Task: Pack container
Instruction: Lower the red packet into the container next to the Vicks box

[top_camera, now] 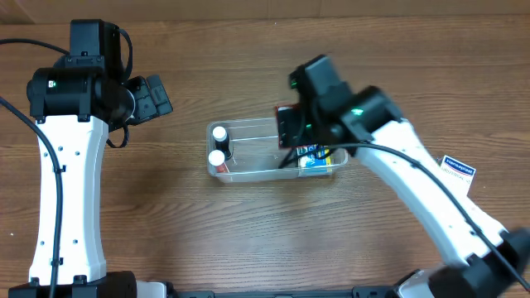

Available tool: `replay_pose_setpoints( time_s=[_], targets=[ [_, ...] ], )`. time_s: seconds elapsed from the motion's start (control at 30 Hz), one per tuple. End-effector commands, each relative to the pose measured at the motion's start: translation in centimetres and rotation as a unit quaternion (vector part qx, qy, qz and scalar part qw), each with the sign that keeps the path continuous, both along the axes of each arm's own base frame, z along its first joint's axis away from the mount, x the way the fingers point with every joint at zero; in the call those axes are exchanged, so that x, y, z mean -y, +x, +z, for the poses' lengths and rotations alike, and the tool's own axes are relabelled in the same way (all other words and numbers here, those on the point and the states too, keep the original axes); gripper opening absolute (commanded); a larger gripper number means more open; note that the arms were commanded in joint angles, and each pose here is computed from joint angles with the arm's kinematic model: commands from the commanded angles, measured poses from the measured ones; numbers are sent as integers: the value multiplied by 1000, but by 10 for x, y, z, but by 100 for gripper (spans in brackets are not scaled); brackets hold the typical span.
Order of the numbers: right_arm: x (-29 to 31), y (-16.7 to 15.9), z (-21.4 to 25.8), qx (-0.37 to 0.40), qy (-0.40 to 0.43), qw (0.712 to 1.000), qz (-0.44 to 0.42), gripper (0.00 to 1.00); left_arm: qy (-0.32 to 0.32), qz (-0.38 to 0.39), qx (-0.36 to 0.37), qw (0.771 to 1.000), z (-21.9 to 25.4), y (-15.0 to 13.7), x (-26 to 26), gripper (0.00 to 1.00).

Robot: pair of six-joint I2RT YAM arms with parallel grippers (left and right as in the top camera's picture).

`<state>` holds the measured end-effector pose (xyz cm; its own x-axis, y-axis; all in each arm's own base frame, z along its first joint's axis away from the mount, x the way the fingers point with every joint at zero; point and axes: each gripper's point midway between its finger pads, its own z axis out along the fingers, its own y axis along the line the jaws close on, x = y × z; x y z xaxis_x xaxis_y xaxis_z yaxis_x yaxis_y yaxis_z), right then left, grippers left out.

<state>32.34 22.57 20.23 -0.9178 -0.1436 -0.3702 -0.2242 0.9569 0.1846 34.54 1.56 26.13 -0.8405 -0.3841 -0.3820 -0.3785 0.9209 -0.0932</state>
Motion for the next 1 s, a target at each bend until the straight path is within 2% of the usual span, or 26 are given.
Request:
replay_pose_setpoints(
  time_s=[0.0, 0.13, 0.43, 0.67, 0.97],
  targets=[
    [-8, 5, -25, -28, -13, 999, -10, 70, 5, -9, 7, 1000, 6, 2, -1, 100],
    [-11, 9, -49, -51, -29, 998, -10, 70, 5, -9, 7, 1000, 6, 2, -1, 100],
    [-14, 14, -52, -46, -26, 999, -10, 70, 6, -8, 7, 1000, 6, 2, -2, 100],
    [30, 13, -65, -68, -86, 994, -28, 71, 6, -9, 5, 1000, 5, 1, -2, 100],
    [59, 1, -127, -103, -106, 989, -10, 75, 5, -8, 5, 1000, 5, 1, -2, 100]
  ],
)
